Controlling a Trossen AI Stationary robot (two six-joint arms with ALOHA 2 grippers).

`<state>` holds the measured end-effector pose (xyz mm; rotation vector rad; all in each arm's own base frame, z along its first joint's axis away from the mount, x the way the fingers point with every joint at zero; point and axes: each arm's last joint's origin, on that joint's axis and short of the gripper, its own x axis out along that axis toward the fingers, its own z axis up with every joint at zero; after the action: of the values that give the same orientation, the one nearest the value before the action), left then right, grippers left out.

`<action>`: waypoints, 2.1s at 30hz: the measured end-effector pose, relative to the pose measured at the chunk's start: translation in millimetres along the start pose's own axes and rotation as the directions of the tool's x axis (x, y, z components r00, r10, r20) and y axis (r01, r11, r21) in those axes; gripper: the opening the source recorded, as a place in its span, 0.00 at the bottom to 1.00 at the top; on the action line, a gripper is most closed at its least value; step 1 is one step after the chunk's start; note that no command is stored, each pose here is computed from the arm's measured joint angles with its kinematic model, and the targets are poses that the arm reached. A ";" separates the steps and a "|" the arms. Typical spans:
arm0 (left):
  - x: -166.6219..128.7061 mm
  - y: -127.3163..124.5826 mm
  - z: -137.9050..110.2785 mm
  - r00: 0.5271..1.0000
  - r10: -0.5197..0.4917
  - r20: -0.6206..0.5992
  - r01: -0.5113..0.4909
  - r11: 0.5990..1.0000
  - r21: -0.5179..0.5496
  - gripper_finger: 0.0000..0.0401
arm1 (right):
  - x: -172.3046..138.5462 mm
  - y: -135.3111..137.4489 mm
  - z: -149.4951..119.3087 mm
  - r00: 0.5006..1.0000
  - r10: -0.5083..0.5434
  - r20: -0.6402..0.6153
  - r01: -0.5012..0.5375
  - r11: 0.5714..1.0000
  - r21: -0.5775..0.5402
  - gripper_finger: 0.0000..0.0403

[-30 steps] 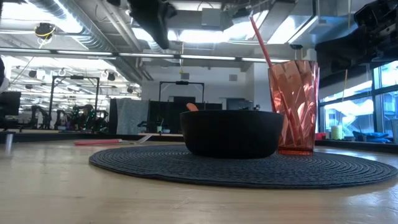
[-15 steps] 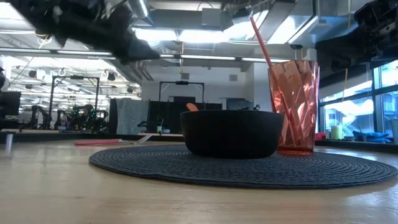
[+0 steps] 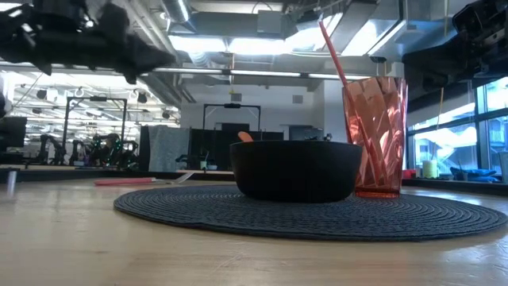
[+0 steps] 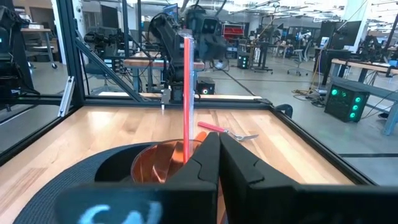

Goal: Pick & Place Utensil
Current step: Put the pink fork on the black bowl beside the orange spoon

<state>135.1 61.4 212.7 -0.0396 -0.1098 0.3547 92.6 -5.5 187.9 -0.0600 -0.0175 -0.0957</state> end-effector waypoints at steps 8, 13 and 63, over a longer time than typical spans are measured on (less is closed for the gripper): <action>-9.0 4.1 -12.8 0.986 0.129 -0.102 -0.141 0.983 -0.120 0.00 | 0.0 0.0 -0.1 1.000 0.000 -0.002 0.000 1.000 0.000 0.01; -7.7 6.9 -20.8 0.964 0.208 -0.166 -0.229 0.966 -0.119 0.01 | 0.0 0.0 0.2 1.000 0.000 0.002 0.000 1.000 0.004 0.01; 122.5 41.8 -70.5 0.032 0.127 -0.991 -0.284 0.952 0.113 0.57 | 0.0 0.2 -3.2 0.999 0.002 -0.033 -0.002 1.000 -0.002 0.01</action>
<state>242.8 141.9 152.5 -0.4395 1.3794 0.5555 92.7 -5.5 184.6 -0.0601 0.0158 -0.0944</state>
